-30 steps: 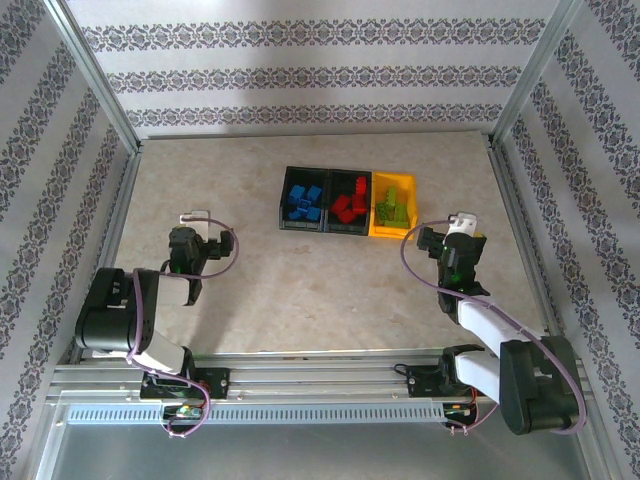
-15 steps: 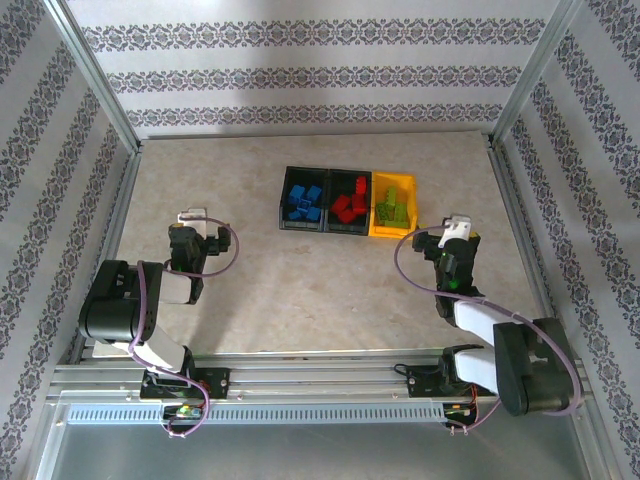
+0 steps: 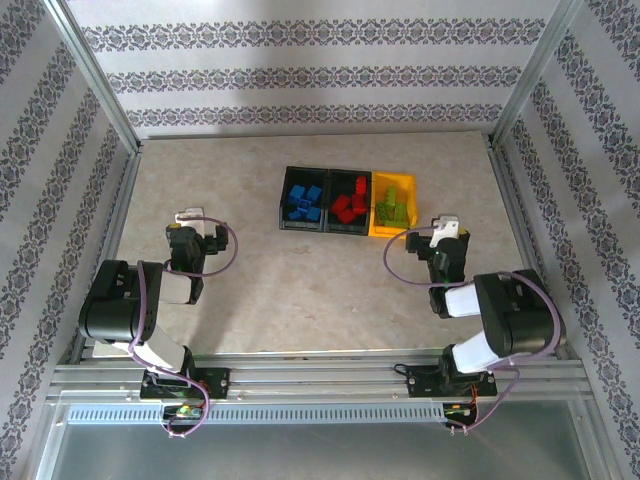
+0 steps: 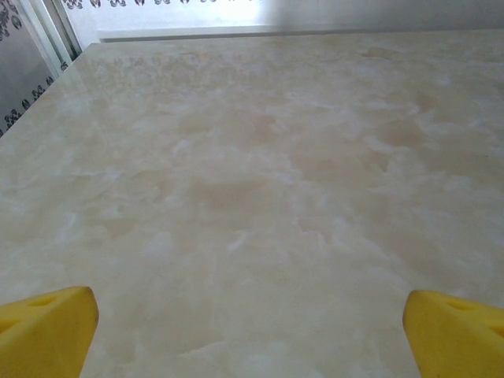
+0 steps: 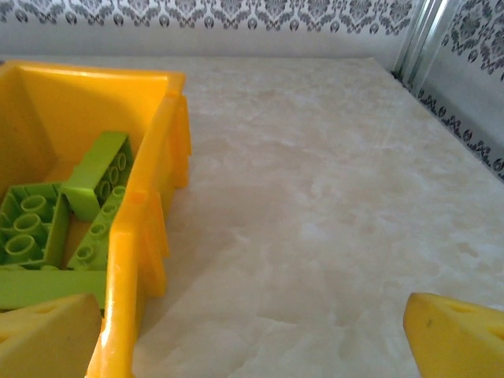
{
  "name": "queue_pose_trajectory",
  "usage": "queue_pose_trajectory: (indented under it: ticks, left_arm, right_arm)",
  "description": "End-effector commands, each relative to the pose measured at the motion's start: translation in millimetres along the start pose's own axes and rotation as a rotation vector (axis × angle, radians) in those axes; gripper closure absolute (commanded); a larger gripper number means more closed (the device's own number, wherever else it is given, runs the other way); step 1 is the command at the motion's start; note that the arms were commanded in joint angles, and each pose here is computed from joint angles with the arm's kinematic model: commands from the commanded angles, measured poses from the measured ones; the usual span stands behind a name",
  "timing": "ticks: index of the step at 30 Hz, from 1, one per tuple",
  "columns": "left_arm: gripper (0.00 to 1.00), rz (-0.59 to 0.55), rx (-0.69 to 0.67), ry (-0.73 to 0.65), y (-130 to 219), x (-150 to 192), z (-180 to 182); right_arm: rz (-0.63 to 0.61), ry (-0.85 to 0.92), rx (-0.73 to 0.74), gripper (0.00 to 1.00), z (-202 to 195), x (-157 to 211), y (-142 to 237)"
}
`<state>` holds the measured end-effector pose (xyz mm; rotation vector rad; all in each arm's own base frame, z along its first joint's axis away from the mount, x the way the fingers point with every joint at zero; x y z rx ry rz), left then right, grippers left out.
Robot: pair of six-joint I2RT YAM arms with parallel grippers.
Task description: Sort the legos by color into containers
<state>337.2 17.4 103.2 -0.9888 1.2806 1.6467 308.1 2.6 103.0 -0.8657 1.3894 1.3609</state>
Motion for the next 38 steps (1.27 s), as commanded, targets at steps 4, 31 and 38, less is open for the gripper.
queue_pose_trajectory:
  ticks: [4,31,38]
  left_arm:
    - [0.00,-0.030,0.013,0.007,-1.8,-7.4,-3.2]
    - [0.00,-0.030,0.038,-0.003,-2.5,-8.0,-6.1]
    - [0.00,-0.029,0.038,-0.001,-2.5,-7.7,-6.1]
  right_arm:
    - [-0.020,-0.033,0.009,0.02,-0.4,-23.2,-19.7]
    - [0.016,-0.043,-0.223,0.02,10.6,-29.0,-23.7]
    - [0.016,-0.043,-0.223,0.02,10.6,-29.0,-23.7]
Point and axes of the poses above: each hand's point on the last joint's axis, 136 mm out from that joint toward the fingers, its own y axis back along the fingers, its own z axis along the line the jaws close on, x = y × z, the point moved 6 cm from there along y, back along the fingers, and after that the axes turned 8 degrees about -y, right-handed, at the moved point
